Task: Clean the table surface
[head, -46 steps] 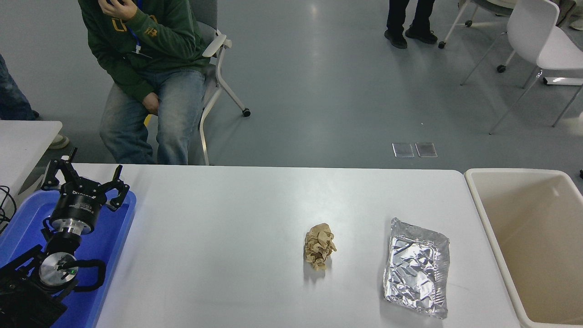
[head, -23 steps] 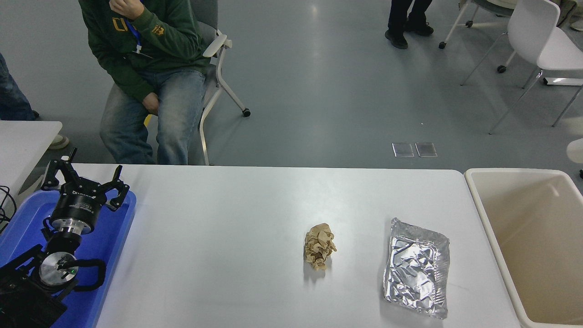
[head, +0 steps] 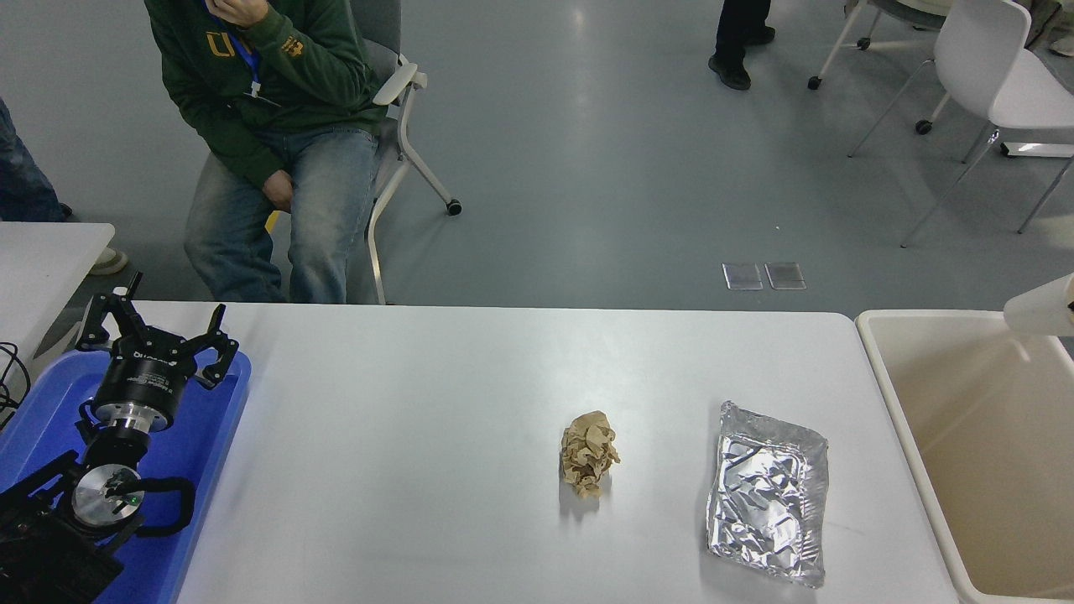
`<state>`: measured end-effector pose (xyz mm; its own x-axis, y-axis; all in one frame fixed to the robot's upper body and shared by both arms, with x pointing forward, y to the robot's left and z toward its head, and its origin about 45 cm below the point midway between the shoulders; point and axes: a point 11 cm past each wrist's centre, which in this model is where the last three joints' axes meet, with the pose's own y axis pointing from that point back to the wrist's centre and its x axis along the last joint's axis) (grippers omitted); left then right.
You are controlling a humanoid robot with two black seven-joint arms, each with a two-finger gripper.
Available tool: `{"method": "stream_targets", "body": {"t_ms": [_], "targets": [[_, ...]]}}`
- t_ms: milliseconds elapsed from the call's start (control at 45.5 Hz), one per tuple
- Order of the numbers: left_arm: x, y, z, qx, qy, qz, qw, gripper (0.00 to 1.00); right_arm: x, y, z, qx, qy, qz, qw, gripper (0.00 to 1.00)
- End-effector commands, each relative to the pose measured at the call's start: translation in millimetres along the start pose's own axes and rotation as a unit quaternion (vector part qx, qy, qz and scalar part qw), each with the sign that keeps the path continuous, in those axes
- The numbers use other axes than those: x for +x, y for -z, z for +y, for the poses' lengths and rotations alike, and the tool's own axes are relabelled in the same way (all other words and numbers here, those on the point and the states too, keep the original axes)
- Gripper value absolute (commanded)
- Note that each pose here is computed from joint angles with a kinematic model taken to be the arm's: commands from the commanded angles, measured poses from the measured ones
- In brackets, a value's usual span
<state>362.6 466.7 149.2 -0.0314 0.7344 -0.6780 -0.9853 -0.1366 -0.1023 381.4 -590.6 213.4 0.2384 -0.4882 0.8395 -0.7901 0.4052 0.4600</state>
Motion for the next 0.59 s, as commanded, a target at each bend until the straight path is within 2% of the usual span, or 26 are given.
{"method": "stream_targets", "body": {"t_ms": [0,418,571], "targets": [[0,0,0,0.000,0.000,0.000,1.000,1.00,-21,-7,-1,-0.010,0.016,0.002,1.000,0.00],[0,0,0,0.000,0.000,0.000,1.000,1.00,-42,-10,-2,-0.015,0.032,0.007,0.999,0.00],[0,0,0,0.000,0.000,0.000,1.000,1.00,-42,-10,-2,-0.019,0.033,0.007,0.999,0.06]]}}
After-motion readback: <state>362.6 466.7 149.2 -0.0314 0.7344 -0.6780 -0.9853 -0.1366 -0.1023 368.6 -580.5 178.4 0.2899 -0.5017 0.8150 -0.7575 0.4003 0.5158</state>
